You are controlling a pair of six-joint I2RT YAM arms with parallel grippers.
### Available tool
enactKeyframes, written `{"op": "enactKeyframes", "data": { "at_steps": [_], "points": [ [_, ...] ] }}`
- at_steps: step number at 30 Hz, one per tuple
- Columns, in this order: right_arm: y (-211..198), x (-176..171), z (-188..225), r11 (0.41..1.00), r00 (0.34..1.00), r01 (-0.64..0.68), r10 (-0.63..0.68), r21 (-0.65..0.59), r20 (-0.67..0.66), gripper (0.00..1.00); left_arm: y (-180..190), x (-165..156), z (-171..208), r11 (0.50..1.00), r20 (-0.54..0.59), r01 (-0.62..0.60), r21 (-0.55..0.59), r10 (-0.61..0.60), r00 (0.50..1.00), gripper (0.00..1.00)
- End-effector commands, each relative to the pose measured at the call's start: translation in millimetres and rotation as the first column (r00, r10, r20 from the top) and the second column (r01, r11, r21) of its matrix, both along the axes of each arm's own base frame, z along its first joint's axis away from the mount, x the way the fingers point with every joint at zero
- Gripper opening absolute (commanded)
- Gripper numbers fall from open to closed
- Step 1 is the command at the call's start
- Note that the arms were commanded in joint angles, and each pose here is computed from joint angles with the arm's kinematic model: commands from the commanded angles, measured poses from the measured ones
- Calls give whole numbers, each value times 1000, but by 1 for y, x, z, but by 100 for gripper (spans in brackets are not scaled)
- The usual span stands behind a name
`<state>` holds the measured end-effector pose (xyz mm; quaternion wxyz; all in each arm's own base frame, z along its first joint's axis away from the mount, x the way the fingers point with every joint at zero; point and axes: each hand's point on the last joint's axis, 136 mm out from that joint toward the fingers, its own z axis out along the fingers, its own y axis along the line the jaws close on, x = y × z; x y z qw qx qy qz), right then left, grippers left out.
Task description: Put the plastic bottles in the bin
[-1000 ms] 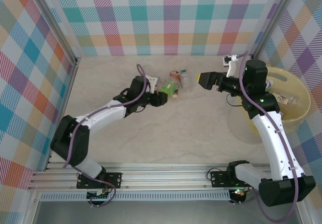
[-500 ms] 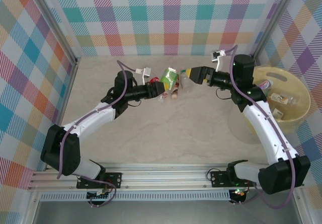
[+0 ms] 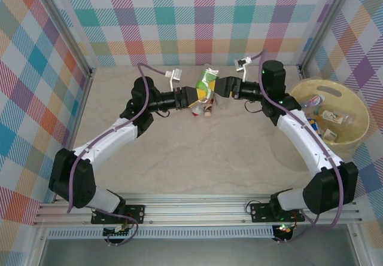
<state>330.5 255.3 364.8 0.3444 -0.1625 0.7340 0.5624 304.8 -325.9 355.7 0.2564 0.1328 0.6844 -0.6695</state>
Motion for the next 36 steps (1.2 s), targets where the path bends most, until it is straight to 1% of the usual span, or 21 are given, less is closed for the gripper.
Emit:
{"op": "enactKeyframes", "data": {
  "at_steps": [1, 3, 6, 10, 13, 14, 17, 18, 21, 24, 25, 27, 30, 32, 33, 36],
  "points": [
    [10, -7, 46, 994, 988, -65, 51, 92, 147, 100, -9, -8, 16, 998, 42, 51, -28, -50, 998, 41],
    [10, -3, 47, 993, 989, -54, 40, 104, 140, 96, -11, -8, 18, 998, 46, 57, -31, -55, 997, 41],
    [8, 3, 47, 993, 991, -21, 5, 115, 133, 85, -13, -9, 18, 997, 46, 64, -30, -63, 997, 41],
    [6, 1, 49, 991, 988, -8, -11, 130, 151, 71, -14, -7, 15, 998, 35, 61, -24, -60, 998, 41],
    [4, 0, 48, 993, 987, 8, -27, 118, 156, 59, -15, -6, 13, 998, 33, 62, -20, -61, 998, 44],
    [2, 1, 47, 994, 987, 21, -39, 111, 157, 57, -16, -6, 13, 998, 34, 62, -21, -61, 998, 45],
    [-2, 2, 45, 994, 984, 60, -74, 88, 164, 52, -16, -5, 12, 998, 30, 54, -13, -54, 998, 55],
    [-4, 2, 45, 994, 982, 74, -88, 82, 168, 51, -15, -5, 12, 999, 35, 53, -12, -52, 998, 60],
    [-10, 5, 42, 990, 975, 133, -140, 51, 171, 49, -14, -6, 12, 999, 48, 44, -2, -44, 998, 84],
    [-23, 9, 35, 975, 962, 224, -218, -14, 165, 47, -12, -9, 12, 999, 69, 36, 21, -37, 997, 97],
    [-29, 10, 33, 964, 954, 260, -250, -45, 168, 46, -11, -11, 10, 999, 77, 30, 38, -33, 996, 100],
    [-43, 11, 30, 937, 932, 335, -314, -103, 178, 45, -8, -12, 8, 997, 98, 6, 72, -13, 995, 100],
    [-66, 9, 31, 885, 892, 434, -395, -167, 220, 45, 0, -7, 1, 990, 119, -67, 127, 52, 992, 100],
    [-83, 9, 33, 838, 850, 510, -457, -194, 263, 44, 8, 3, -9, 970, 116, -154, 191, 133, 984, 100],
    [-93, 8, 34, 808, 824, 552, -490, -207, 285, 43, 13, 10, -18, 949, 110, -204, 240, 183, 977, 100],
    [-119, 4, 36, 721, 757, 644, -552, -256, 350, 43, 24, 21, -31, 906, 112, -287, 311, 265, 958, 100]
  ]
}}
